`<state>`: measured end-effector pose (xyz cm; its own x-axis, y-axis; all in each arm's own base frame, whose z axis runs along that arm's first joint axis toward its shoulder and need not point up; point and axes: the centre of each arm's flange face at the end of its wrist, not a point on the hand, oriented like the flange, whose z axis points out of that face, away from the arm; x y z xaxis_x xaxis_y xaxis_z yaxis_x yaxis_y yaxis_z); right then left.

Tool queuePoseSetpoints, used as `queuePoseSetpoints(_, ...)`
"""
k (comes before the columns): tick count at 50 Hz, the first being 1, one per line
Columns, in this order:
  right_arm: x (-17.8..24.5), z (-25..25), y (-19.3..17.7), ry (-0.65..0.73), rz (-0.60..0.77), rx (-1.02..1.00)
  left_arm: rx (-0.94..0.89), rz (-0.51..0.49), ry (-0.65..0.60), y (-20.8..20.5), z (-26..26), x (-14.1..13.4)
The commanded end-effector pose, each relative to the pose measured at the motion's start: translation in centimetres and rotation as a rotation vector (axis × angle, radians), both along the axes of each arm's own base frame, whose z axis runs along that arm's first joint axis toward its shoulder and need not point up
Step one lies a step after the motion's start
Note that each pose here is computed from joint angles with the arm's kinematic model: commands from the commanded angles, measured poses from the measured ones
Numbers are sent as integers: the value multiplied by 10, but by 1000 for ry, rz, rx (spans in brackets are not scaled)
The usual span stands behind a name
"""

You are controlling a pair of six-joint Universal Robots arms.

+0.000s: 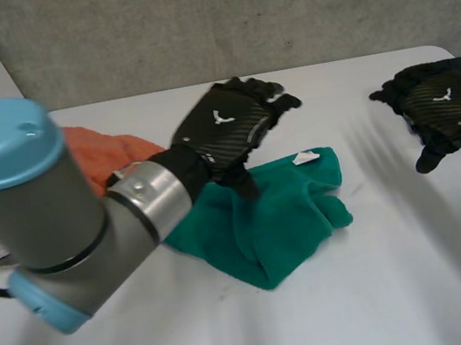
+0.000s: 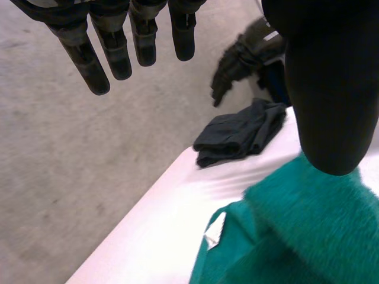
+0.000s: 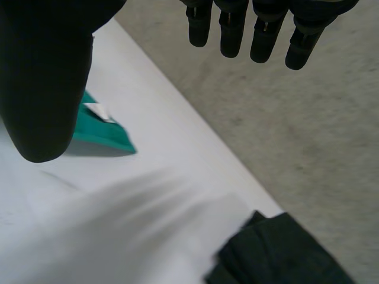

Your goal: Fold the laundry.

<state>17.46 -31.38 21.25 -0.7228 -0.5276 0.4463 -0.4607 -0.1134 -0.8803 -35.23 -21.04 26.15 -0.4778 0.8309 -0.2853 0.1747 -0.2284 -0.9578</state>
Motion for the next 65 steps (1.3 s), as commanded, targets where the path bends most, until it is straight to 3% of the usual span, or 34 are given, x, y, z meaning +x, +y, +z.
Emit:
queuePoseSetpoints(1,12,-17,-15,19,61,64,64,196,-39,4,-12,33)
queuePoseSetpoints(5,28,-32,-22,56,124,73,121,340,-104,8,-37,51)
queuePoseSetpoints(9,55,-50,-16,106,236,65,159,402,-150,12,-54,62)
queuePoseSetpoints(24,91,-90,-11,138,361,94,217,526,-200,-31,-87,86)
queuePoseSetpoints(35,79,-54,-1,144,301,46,187,585,-179,-79,-107,89)
queuePoseSetpoints(44,68,-29,21,141,278,15,116,572,-323,-111,-140,84)
queuePoseSetpoints(52,64,-25,34,146,275,17,90,529,-335,-118,-147,77)
queuePoseSetpoints(61,52,-9,11,165,164,-52,-7,498,-262,-131,-118,62)
queuePoseSetpoints(65,51,42,-25,155,33,-241,-219,533,-88,-162,-43,51)
